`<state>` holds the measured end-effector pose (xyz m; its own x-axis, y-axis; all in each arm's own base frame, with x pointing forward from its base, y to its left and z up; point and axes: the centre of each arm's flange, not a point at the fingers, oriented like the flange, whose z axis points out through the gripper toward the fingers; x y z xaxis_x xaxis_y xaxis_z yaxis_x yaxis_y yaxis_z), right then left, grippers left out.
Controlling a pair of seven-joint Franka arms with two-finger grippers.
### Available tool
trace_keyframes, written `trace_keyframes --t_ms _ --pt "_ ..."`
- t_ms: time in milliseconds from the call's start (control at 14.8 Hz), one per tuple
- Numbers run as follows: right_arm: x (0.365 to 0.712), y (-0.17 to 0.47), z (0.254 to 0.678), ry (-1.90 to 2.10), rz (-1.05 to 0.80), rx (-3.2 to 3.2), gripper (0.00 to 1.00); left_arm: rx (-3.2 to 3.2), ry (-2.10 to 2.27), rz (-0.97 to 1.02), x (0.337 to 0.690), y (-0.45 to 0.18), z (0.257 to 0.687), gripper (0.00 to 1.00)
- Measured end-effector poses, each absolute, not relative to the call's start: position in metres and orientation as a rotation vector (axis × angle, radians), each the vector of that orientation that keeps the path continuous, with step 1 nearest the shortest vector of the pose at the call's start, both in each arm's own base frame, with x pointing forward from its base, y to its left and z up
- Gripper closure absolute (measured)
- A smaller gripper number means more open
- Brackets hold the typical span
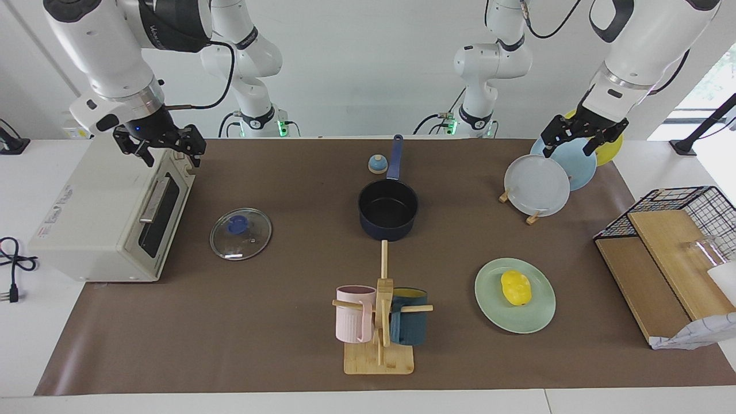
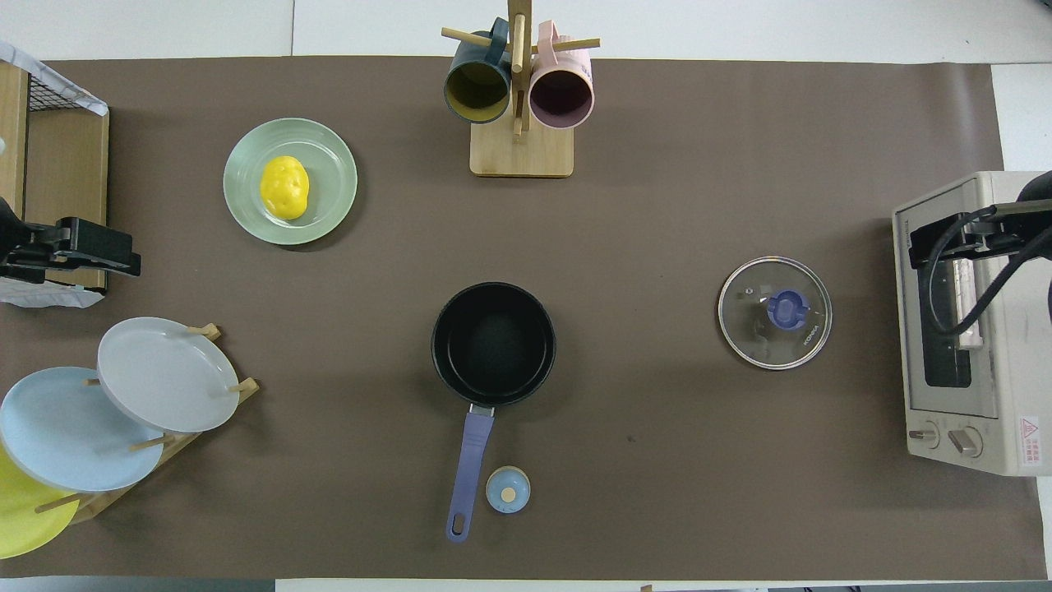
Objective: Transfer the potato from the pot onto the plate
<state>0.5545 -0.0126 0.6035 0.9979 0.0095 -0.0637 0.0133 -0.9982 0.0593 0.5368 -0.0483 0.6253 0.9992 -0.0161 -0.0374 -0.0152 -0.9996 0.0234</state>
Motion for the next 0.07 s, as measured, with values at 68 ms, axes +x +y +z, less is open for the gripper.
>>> trace_keyframes --t_ms 68 --pt "0.5545 -0.0126 0.6034 0.018 -0.098 3.080 0.00 3.118 -0.025 -0.058 0.5367 -0.0484 0.6255 0.00"
